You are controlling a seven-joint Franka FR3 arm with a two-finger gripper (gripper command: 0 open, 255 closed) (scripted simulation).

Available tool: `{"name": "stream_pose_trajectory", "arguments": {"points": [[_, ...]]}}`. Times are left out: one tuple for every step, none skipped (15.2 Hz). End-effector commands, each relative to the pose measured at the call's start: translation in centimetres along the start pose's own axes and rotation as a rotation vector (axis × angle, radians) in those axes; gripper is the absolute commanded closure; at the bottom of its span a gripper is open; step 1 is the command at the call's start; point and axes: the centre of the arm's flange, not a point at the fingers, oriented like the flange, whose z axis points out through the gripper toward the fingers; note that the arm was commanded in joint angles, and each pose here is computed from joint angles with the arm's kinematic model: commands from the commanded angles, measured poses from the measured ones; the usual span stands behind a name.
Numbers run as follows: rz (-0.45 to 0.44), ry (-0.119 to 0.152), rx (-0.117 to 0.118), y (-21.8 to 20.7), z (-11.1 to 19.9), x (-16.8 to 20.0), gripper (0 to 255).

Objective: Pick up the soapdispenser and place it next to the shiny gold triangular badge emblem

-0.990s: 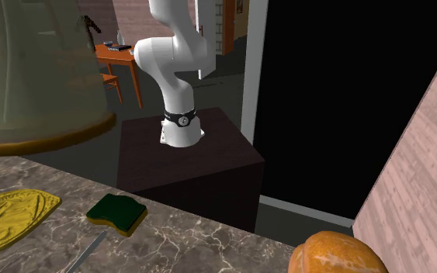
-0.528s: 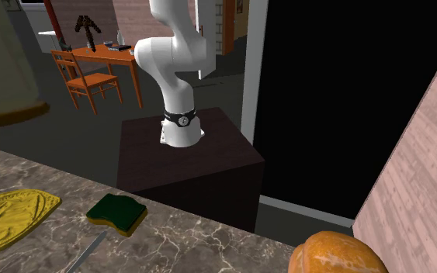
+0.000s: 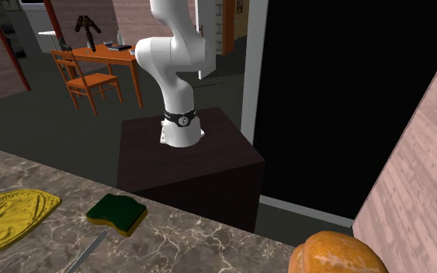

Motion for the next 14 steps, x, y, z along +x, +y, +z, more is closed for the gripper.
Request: {"name": "stream_pose_trajectory", "arguments": {"points": [[-0.002,0.001,0.0,0.9,0.0,-1.0,255],[-0.002,0.001,0.0,0.9,0.5,-1.0,255],[-0.002,0.001,0.0,0.8,1.0,-1.0,255],[-0.002,0.001,0.0,0.8,1.6,-1.0,255],[-0.002,0.001,0.0,0.7,2.1,-1.0,255],[-0.002,0.001,0.0,0.6,2.6,-1.1,255],[-0.002,0.001,0.0,0.6,3.1,-1.1,255],[-0.002,0.001,0.0,0.5,3.6,-1.1,255],[-0.002,0.001,0.0,0.4,4.2,-1.1,255],[-0.002,0.001,0.0,0.4,4.7,-1.1,255],[-0.002,0.001,0.0,0.3,5.2,-1.1,255],[-0.002,0.001,0.0,0.3,5.7,-1.1,255],[-0.002,0.001,0.0,0.2,6.3,-1.1,255],[-0.002,0.001,0.0,0.1,6.8,-1.1,255]]}}
